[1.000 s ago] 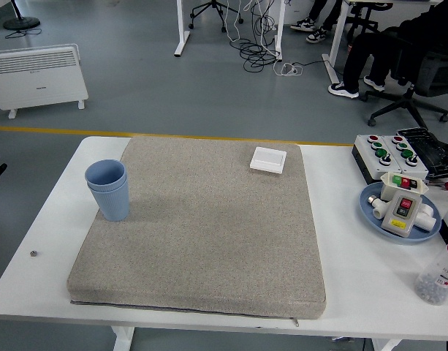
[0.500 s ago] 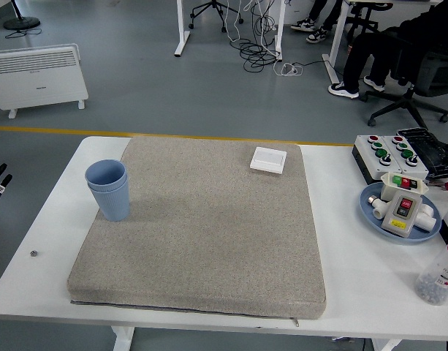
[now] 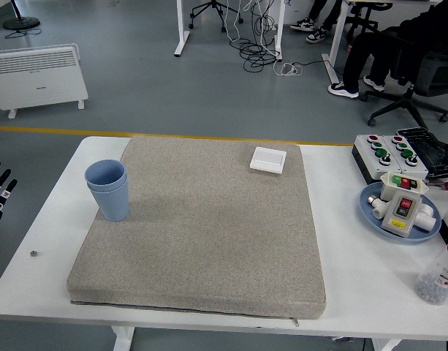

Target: Push cup pick cup insert cup

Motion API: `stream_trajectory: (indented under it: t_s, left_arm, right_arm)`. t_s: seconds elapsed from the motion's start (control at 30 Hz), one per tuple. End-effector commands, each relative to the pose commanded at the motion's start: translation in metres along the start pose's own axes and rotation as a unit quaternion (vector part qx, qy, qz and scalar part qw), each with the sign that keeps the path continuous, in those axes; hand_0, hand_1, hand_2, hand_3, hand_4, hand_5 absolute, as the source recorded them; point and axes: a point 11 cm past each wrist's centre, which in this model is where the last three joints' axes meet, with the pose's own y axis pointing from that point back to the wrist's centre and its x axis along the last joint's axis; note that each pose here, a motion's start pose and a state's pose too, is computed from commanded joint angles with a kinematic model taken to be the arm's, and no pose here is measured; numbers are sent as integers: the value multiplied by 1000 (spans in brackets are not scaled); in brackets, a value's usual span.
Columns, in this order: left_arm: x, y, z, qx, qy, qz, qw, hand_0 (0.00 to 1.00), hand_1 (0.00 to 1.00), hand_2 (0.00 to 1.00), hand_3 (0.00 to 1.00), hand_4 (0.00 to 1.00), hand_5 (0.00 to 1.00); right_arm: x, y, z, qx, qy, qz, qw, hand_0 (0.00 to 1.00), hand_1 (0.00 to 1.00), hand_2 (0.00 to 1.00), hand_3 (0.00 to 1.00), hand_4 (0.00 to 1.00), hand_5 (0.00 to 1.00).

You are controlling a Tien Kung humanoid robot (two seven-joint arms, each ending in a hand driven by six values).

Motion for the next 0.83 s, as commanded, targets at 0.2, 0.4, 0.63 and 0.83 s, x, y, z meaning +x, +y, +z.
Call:
stream_trajectory:
  t_s: [0.2,0.4,0.63,0.83]
  left_arm:
    - [-2,3,0,13,-93,-15,995,810,768,773,722,753,998]
    - [-3,6,-16,50,-208,-28,976,810,768,770,716,751,998]
    - [-4,5,-16,54,-232,-34,971,813,773,771,731,741,998]
    - [4,10,-14,70,-220,-27,973,813,773,771,731,741,998]
  right_arm:
    - [2,0,1,0,0,2,1000,760,647,667,610,183,616]
    - [2,0,0,1,0,2,1000,760,647,667,610,180,618]
    - [0,0,-2,3,-1,1,1000,760,646,666,609,179,617]
    - [-2,1,-4,4,-1,0,1000,760,646,666,609,179,617]
